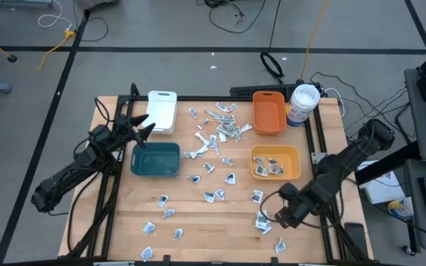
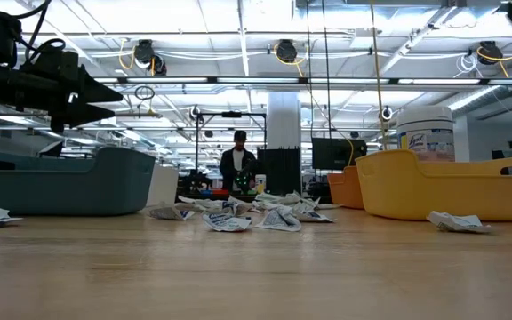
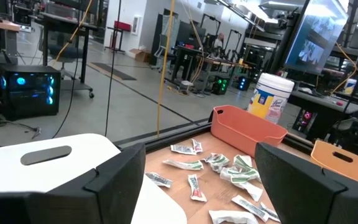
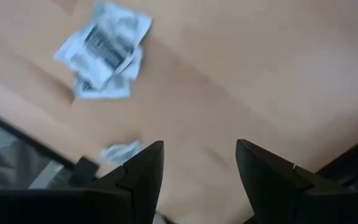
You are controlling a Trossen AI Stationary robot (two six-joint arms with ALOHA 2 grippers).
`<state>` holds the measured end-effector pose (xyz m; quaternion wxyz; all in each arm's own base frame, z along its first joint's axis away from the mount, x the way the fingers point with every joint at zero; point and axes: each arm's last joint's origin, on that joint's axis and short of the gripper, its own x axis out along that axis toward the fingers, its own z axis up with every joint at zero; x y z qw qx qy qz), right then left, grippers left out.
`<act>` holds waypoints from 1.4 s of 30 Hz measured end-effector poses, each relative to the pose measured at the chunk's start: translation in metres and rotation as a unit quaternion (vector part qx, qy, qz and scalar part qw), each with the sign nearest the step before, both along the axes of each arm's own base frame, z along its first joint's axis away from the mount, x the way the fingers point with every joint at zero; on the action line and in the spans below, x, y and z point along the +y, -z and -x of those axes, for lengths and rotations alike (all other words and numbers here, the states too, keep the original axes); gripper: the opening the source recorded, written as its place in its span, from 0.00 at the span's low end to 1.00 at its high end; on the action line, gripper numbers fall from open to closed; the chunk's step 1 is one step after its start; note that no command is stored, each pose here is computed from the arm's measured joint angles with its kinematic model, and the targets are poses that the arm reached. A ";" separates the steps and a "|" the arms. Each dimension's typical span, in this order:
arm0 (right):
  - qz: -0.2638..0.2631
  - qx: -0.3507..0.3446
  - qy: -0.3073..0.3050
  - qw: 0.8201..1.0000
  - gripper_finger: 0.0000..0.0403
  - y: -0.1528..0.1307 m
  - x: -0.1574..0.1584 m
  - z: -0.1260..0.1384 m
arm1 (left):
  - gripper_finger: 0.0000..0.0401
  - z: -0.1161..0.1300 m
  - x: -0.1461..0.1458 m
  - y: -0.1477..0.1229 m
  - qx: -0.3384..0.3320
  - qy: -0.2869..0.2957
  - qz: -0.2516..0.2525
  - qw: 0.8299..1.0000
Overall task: Pick & Place First Aid Supplies
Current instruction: Put the antiseptic towelette into the yellow bin
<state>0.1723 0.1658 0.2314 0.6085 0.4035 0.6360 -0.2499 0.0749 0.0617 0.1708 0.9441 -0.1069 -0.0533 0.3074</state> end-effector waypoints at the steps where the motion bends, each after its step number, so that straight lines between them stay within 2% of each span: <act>1: -0.004 -0.004 -0.001 1.000 0.48 0.000 0.003 0.001 | 0.76 0.000 0.000 0.000 0.000 0.000 0.000 1.000; 8: 0.000 0.008 0.006 1.000 0.48 0.006 0.018 0.004 | 0.76 0.000 0.000 0.000 0.000 0.000 0.000 1.000; 15: 0.011 0.017 -0.019 1.000 0.48 0.012 0.045 -0.007 | 0.76 0.000 0.000 0.000 0.000 0.000 0.000 1.000; 32: 0.010 0.014 -0.028 0.999 0.48 0.021 0.108 -0.042 | 0.76 0.000 0.000 0.000 0.000 0.000 0.000 1.000; 42: 0.028 0.021 -0.014 0.999 0.48 0.051 0.119 -0.052 | 0.76 0.000 0.000 0.000 0.000 0.000 0.000 1.000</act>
